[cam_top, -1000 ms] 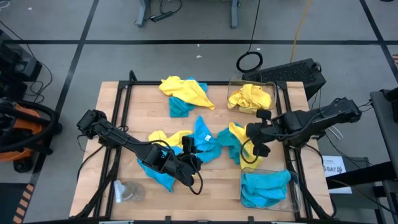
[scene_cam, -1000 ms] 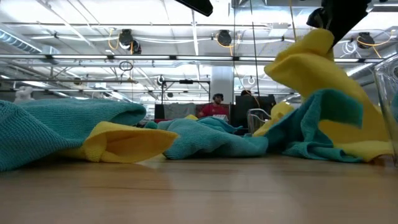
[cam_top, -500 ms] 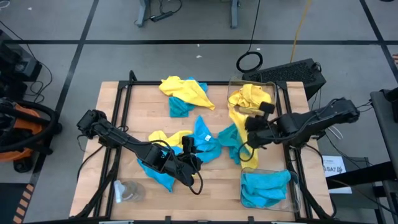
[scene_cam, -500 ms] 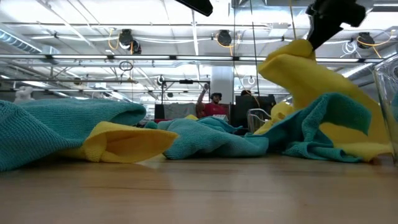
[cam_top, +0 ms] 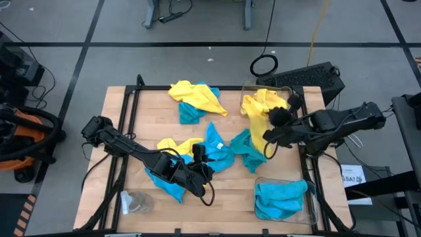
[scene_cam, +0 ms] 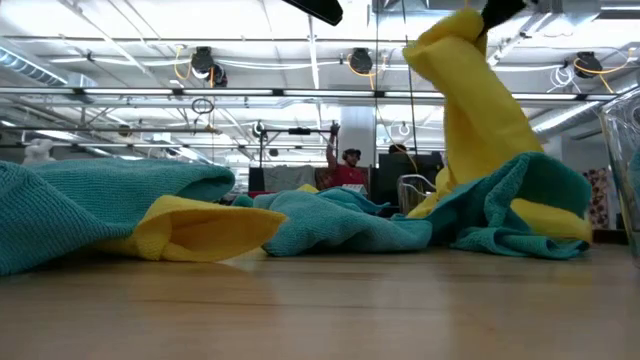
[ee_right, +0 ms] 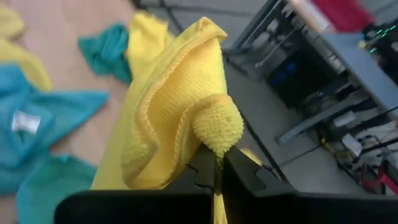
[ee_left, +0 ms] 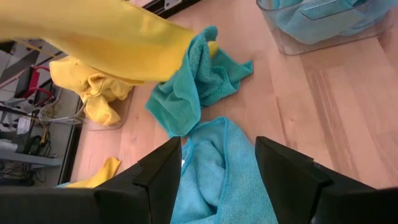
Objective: Sort microfiber towel by color & place in baskets
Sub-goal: Put the yellow microfiber cloth into the top transparent bin
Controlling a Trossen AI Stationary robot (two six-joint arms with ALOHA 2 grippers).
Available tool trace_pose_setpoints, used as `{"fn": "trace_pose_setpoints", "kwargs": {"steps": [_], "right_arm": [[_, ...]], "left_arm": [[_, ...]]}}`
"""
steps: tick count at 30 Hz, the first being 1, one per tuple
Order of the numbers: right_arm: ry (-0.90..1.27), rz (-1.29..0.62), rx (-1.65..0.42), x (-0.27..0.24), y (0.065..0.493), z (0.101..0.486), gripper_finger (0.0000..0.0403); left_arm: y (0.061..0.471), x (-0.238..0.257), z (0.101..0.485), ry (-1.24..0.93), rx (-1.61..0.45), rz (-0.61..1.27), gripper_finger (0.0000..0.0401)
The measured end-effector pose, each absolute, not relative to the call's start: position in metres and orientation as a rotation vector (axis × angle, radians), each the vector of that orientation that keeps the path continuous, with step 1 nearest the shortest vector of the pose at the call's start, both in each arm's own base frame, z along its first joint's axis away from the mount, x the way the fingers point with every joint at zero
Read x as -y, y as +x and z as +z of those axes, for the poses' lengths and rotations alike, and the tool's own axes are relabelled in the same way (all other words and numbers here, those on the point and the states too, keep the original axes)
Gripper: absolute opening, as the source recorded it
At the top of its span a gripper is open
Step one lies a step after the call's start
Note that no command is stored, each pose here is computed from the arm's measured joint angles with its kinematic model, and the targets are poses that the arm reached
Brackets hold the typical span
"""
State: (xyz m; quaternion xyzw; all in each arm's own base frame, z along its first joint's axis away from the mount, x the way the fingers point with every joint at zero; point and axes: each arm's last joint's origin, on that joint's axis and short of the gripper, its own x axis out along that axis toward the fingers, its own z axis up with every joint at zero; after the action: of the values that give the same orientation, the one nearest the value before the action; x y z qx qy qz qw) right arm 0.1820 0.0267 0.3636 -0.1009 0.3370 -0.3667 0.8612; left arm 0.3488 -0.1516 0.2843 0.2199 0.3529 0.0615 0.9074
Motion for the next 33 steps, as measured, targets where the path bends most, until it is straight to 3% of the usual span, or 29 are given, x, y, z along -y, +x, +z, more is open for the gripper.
{"fn": "trace_pose_setpoints", "kwargs": {"steps": [15, 33], "right_arm": [[-0.243, -0.924, -0.431, -0.007, 0.154, 0.439, 0.0000], [-0.330, -1.084, -0.435, 0.026, 0.147, 0.458, 0.0000]], "left_arm": [[0.349, 0.152, 0.284, 0.454, -0.728, 0.127, 0.0212], [0.349, 0.152, 0.284, 0.452, -0.727, 0.128, 0.0212]]}}
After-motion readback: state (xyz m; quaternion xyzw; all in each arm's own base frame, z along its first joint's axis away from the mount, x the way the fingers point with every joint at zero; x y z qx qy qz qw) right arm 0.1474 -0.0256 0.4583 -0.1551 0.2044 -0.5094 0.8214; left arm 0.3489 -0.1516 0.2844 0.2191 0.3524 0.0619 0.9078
